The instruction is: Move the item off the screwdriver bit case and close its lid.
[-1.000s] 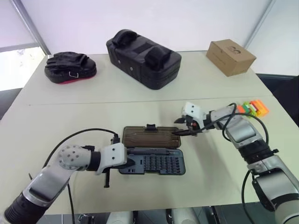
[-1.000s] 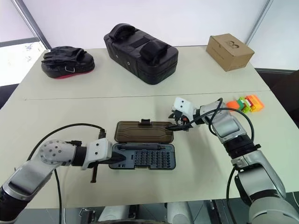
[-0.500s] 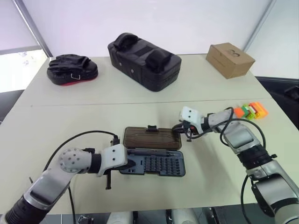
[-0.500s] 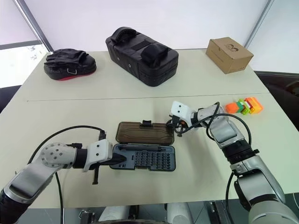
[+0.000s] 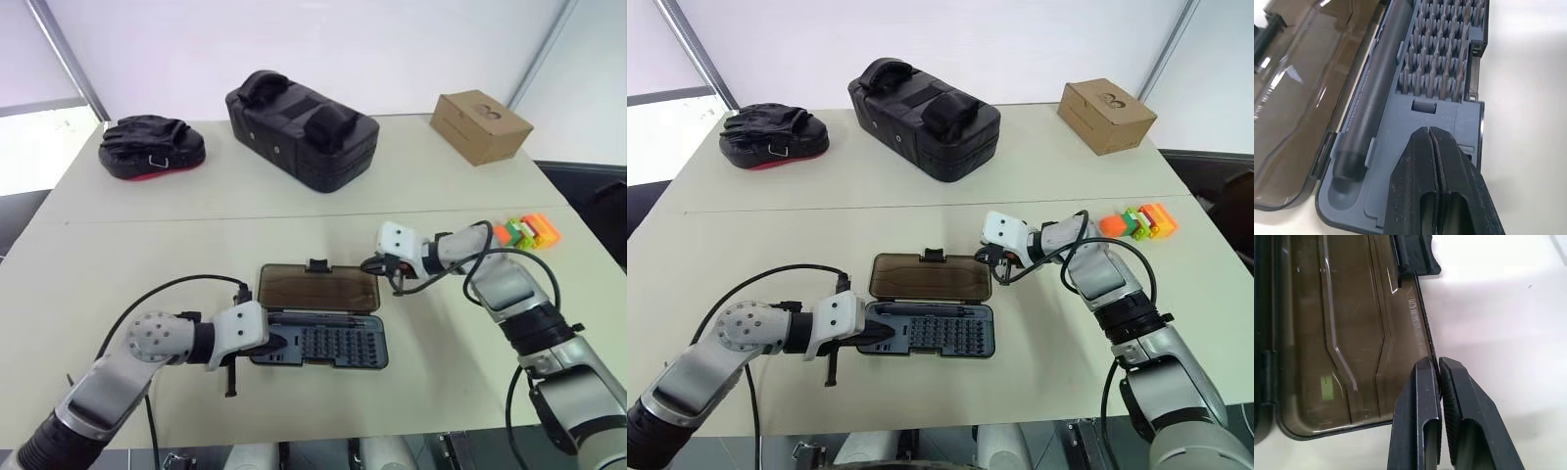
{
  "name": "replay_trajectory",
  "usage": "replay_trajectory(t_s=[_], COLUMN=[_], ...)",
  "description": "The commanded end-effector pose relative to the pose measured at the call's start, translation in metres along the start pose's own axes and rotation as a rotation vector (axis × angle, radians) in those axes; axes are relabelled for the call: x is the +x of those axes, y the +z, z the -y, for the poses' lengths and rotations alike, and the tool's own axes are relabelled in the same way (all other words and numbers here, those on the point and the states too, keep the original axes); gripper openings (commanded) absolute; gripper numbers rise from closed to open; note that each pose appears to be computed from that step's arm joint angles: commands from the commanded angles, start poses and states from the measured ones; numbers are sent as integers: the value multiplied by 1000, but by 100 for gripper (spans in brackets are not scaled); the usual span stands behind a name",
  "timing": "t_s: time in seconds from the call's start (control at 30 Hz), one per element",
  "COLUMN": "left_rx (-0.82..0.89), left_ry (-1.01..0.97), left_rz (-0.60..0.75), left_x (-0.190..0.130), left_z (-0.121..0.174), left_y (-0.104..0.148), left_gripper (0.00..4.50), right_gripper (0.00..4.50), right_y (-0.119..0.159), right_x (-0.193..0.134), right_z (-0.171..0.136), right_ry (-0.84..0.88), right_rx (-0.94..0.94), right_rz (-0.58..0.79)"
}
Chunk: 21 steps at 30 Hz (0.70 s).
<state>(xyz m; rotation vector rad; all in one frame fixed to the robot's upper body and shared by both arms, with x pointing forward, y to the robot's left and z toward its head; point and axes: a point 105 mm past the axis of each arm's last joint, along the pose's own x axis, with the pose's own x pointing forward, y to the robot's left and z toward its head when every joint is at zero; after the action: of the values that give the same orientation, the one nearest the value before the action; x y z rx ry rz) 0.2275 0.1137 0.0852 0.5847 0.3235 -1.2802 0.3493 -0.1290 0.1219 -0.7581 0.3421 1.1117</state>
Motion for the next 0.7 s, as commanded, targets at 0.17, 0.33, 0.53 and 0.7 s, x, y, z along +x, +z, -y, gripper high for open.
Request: replay_trajectory(t_s=[0.17,0.33,0.53,0.7], left_rx=[-66,-92,-113,-130], left_ry=[-14,0,17,86], left_rz=[-38,-6,88,272], left_x=[6,5,5,1], left_z=[7,7,5,-12], left_y=[-17,-14,2,36], left_gripper=[0,0,0,0], right_gripper=[11,11,11,11], right_y=[30,36,33,28], right_x=[-30,-34,-32,-30], right_z=[10,2,-3,-4], right_ry=[-77,-66,-60,-56], right_rx=[-42,-32,-24,-24], right_rz=[79,110,106,99])
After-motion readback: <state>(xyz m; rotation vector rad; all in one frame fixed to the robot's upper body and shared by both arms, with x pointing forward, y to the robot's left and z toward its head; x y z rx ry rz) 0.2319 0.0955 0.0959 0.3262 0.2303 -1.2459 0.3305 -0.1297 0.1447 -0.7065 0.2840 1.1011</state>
